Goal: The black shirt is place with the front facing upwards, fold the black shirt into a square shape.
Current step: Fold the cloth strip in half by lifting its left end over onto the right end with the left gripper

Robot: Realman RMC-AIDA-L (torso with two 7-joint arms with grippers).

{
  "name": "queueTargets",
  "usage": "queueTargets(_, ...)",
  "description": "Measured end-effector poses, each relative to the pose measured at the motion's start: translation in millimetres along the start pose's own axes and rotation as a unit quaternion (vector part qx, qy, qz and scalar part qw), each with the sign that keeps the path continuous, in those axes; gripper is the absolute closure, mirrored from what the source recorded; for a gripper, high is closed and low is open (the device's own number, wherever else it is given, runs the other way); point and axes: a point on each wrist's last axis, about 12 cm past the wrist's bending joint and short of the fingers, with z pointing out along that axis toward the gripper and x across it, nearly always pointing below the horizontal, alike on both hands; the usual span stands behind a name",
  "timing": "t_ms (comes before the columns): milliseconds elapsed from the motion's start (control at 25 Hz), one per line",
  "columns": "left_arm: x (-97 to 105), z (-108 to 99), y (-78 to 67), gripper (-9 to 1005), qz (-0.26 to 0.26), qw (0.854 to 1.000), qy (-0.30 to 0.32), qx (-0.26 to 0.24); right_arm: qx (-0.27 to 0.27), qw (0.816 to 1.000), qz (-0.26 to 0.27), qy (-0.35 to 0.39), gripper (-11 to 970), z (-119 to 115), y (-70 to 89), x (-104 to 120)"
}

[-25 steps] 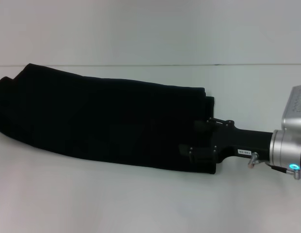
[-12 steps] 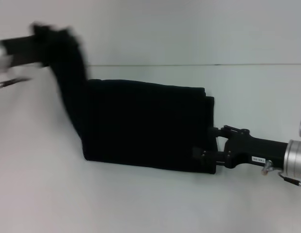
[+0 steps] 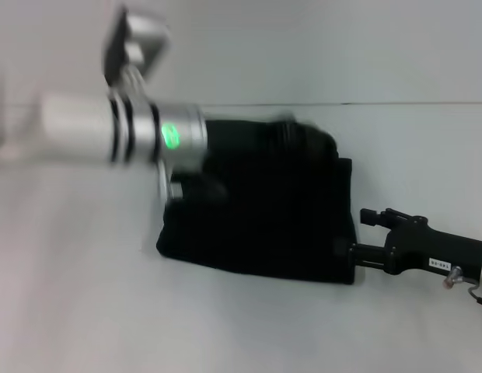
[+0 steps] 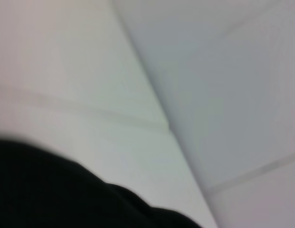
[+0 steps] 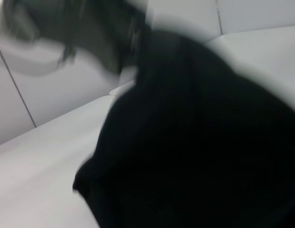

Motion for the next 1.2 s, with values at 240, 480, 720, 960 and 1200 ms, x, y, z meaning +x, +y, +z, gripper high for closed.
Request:
queueTargets(240,53,14,26.0,908,-0.060,0.998,0.029,0.014,0.020,1.000,0.003,-0.005,31,3,-4.3,-3)
queueTargets(480,55,5,25.3,904,-0.056,0.997,0.007,0.049,0.037,0.999,-0.001,0.002,31,20,-7.9,-12)
queueTargets(720,54,-1,22.1,901,-0.043,0.997,0.008,0.067,0.050,0.999,0.004,0.004,31,44,-9.0,-25)
queueTargets(960,59,-8,23.4,897,-0.040,0.996,0.012,0.079,0.092,0.996,0.019,-0.008,31,60,-16.9,-40)
queueTargets(1200,65,-11,23.4,894,-0.032,0.995,0.033,0.087,0.121,0.991,0.036,-0.041,31,62,-25.1,-54)
